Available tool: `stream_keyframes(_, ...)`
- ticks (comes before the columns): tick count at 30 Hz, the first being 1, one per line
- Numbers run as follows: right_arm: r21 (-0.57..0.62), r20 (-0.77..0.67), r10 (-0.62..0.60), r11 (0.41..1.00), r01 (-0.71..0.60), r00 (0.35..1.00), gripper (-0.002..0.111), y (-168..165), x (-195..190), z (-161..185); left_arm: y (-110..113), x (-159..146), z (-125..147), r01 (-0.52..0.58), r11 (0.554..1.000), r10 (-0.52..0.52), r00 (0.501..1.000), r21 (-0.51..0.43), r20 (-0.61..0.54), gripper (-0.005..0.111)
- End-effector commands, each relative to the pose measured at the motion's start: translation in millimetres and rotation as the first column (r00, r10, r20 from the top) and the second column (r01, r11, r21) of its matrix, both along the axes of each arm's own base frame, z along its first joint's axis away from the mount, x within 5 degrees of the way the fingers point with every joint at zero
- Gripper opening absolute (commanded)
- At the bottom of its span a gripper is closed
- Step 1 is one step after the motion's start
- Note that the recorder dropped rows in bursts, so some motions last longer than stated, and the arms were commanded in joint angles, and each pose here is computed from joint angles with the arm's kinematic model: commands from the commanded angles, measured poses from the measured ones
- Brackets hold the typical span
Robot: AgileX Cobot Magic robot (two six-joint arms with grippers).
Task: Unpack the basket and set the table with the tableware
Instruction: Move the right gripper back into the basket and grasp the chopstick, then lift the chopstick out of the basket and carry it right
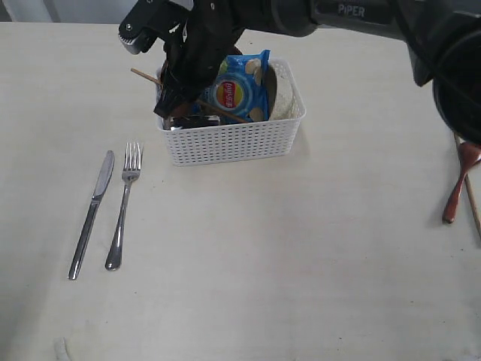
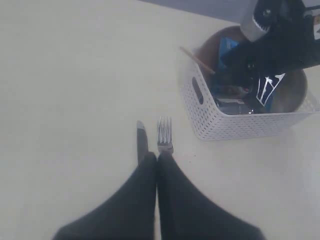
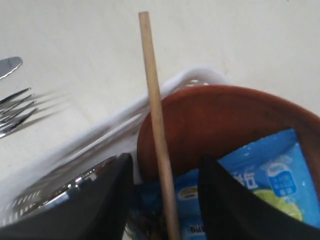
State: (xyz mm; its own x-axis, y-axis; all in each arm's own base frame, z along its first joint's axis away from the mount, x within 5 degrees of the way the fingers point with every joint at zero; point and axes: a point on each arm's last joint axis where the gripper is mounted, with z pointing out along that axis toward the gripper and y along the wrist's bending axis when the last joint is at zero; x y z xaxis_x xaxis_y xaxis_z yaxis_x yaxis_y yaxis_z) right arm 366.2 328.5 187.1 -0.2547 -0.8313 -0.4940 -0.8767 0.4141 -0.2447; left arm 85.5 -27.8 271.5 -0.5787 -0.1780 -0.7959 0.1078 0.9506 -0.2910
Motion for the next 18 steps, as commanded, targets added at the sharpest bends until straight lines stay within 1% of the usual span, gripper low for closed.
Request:
stream_keyframes(1, -0.019, 0.008, 0.012, 1.000, -0.012, 1.000, 0.041, 2, 4, -12, -1, -1, 0, 0.011, 1.000, -0.011, 1.000, -0.007, 0.011, 0.000)
stream_keyframes(4, -0.008, 0.018, 0.010, 1.000, -0.010, 1.000, 0.041, 4, 6, -18, -1, -1, 0, 0.011, 1.000, -0.011, 1.000, -0.008, 0.012, 0.000)
stream_keyframes(5, -0.004, 0.021, 0.008, 1.000, -0.008, 1.000, 0.038, 4, 7, -20, -1, -1, 0, 0.011, 1.000, -0.011, 1.000, -0.008, 0.012, 0.000)
stream_keyframes(7, -0.002, 0.023, 0.008, 1.000, -0.008, 1.000, 0.023, 4, 7, -20, -1, -1, 0, 0.011, 1.000, -0.011, 1.000, -0.008, 0.012, 0.000)
stream_keyframes(8, -0.002, 0.023, 0.008, 1.000, -0.008, 1.000, 0.008, 4, 7, -19, -1, -1, 0, 0.011, 1.000, -0.011, 1.000, -0.008, 0.012, 0.000)
stream_keyframes(9, -0.002, 0.023, 0.008, 1.000, -0.008, 1.000, -0.001, 4, 6, -16, -1, -1, 0, 0.011, 1.000, -0.011, 1.000, -0.008, 0.012, 0.000)
stream_keyframes(13, 0.022, 0.047, 0.005, 1.000, -0.006, 0.999, 0.000, 1, 3, 6, -1, -1, 0, 0.011, 1.000, -0.011, 1.000, -0.006, 0.013, 0.000)
stream_keyframes(15, 0.042, 0.071, 0.004, 0.999, -0.007, 0.997, 0.000, -1, 1, 23, -1, -1, 0, 0.011, 1.000, -0.011, 1.000, -0.006, 0.013, 0.000)
stream_keyframes(18, 0.090, 0.123, -0.002, 0.996, -0.009, 0.992, 0.000, -6, -4, 58, -1, -1, 0, 0.011, 1.000, -0.011, 1.000, -0.006, 0.013, 0.000)
